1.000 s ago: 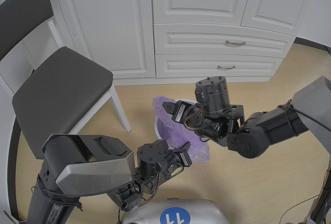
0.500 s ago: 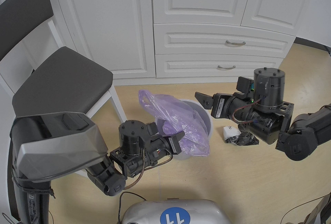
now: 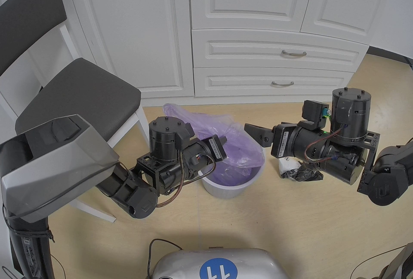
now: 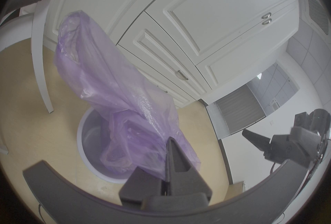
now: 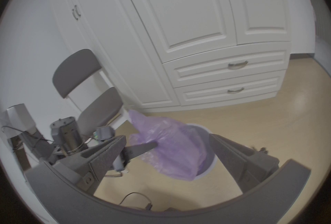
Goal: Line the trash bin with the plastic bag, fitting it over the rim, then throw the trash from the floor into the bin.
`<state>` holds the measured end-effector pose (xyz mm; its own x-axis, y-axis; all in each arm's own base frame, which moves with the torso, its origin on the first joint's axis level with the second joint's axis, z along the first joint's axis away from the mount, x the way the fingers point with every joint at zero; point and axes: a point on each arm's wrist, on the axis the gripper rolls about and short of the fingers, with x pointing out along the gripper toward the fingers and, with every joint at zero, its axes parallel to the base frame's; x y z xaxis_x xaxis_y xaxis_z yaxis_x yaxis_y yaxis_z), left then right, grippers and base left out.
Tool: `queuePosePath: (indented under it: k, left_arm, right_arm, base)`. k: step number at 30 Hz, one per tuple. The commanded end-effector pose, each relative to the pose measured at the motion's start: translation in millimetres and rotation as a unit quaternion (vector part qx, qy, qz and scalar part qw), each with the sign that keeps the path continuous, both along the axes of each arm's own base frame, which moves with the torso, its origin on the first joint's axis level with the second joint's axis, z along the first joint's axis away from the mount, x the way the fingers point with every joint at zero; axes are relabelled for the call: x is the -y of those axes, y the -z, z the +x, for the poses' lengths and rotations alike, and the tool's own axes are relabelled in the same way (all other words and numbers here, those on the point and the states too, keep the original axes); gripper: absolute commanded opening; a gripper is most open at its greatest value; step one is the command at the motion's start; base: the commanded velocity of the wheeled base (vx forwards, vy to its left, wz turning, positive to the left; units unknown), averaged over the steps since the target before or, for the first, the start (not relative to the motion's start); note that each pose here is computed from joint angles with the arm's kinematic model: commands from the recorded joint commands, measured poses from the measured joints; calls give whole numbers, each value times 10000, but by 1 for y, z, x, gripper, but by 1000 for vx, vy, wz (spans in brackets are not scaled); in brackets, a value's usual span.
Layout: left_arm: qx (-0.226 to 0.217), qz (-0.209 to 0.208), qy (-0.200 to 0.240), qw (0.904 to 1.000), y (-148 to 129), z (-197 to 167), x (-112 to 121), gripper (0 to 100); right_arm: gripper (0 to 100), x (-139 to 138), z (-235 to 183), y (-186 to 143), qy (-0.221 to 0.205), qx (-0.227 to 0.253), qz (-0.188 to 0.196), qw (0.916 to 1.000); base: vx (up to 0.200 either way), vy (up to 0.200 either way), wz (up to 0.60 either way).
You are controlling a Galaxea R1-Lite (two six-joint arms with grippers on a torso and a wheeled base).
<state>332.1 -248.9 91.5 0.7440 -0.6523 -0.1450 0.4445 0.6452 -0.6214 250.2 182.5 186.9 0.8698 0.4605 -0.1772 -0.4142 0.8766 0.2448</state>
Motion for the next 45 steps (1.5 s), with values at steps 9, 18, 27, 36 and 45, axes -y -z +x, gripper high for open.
queuePosePath:
  k: [9, 18, 27, 36, 45]
  left_arm:
    - [-170, 385, -862, 9954, -3, 18, 6, 0]
    - [-193, 495, -1074, 9928, -2, 21, 11, 0]
    - [-238, 508, -1016, 9932, 10, 25, 20, 0]
    - [-242, 461, -1024, 9934, 16, 30, 24, 0]
    - [-180, 404, -995, 9940, 11, 27, 25, 0]
  right_arm:
    - [100, -4, 1, 10, -303, -315, 217, 9988]
    - [100, -5, 2, 13, -309, -347, 195, 9987]
    - [100, -8, 6, 17, -321, -390, 177, 9986]
    - [100, -14, 16, 31, -306, -358, 153, 9988]
    - [100, -21, 27, -3, -26, -1218, 626, 9906]
  base:
    - [0, 0, 0]
    - [0, 0, 0]
    - [0, 0, 0]
    - [0, 0, 0]
    - [0, 0, 0]
